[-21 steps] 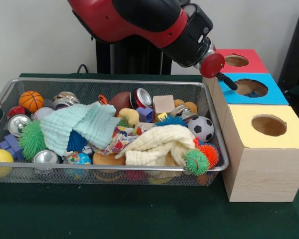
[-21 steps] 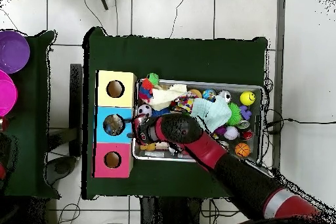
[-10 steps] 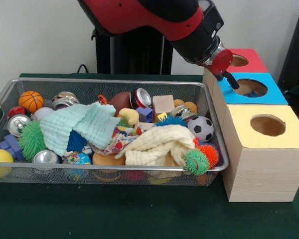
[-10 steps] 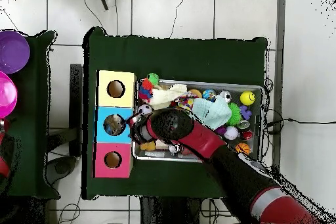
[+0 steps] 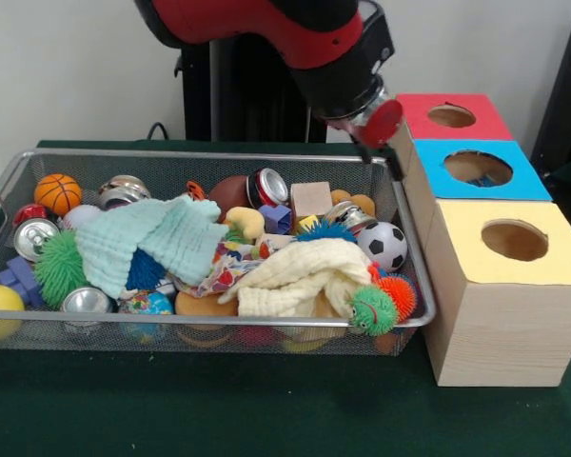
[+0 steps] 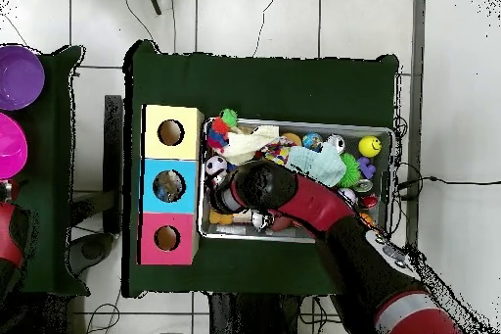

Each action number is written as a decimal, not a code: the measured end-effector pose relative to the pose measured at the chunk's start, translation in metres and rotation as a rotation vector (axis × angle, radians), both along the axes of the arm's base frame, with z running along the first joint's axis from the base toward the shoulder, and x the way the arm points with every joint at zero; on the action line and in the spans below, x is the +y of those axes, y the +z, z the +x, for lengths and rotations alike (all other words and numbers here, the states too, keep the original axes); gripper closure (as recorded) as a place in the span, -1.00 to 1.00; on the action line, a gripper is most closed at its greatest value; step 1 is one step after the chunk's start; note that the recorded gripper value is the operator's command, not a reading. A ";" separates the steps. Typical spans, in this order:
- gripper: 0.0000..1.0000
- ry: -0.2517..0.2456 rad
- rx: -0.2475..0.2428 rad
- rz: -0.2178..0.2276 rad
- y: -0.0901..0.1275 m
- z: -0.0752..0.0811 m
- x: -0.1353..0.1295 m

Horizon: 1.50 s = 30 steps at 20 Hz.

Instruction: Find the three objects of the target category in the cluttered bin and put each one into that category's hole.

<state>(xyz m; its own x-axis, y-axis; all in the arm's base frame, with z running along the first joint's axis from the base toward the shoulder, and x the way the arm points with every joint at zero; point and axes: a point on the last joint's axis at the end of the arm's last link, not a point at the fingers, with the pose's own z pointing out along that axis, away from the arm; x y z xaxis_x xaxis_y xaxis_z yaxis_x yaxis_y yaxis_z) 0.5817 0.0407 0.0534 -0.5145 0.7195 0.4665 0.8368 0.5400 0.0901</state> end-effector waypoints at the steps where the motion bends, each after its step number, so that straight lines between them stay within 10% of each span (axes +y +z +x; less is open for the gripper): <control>1: -1.00 0.003 -0.004 -0.022 -0.002 -0.001 -0.009; 12: -1.00 -0.001 -0.051 -0.262 -0.018 -0.021 -0.111; 30: -1.00 0.007 -0.112 -0.389 -0.018 -0.028 -0.151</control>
<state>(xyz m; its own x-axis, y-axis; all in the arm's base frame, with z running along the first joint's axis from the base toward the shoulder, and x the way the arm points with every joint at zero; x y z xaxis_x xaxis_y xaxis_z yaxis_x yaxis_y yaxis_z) 0.5537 -0.1101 0.0358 -0.5526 0.8274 0.1007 0.8294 0.5578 -0.0319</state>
